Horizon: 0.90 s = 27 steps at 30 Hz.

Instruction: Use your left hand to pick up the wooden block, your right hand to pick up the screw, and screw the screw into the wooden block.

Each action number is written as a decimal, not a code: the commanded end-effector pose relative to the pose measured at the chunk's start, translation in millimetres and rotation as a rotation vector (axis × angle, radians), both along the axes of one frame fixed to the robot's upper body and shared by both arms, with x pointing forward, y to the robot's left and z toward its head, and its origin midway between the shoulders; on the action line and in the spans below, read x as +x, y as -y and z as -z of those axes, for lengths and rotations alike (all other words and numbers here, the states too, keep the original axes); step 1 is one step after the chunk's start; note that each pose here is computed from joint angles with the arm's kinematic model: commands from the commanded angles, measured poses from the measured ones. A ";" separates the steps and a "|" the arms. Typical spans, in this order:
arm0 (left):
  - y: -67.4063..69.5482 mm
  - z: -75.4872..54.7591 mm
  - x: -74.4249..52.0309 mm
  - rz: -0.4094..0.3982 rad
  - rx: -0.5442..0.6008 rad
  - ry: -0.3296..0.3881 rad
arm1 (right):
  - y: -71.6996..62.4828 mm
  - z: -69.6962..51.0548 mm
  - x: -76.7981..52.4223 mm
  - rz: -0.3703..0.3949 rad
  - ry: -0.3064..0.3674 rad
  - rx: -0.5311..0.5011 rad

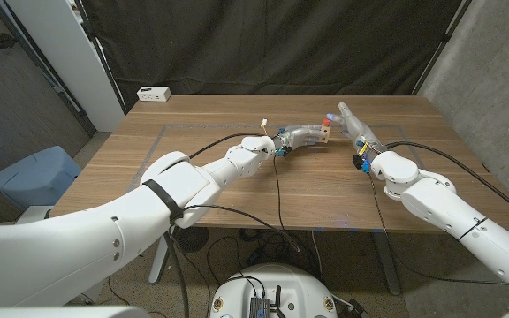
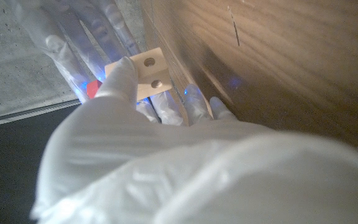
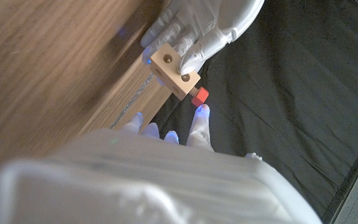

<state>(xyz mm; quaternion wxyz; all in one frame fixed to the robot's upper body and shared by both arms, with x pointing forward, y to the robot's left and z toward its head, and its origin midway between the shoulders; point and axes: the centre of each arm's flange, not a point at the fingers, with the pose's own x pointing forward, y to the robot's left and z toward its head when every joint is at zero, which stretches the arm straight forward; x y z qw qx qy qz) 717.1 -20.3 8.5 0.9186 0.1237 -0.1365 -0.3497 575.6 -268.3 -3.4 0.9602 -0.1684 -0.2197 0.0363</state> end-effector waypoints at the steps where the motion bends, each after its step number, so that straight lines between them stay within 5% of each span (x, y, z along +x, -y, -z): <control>1: -0.1 1.5 -0.1 0.002 0.002 0.001 | 5.2 -4.1 -2.1 0.017 0.018 0.011; 27: -1.3 -1.0 -0.7 0.011 0.001 0.012 | 7.0 -2.5 6.8 0.010 -0.018 0.012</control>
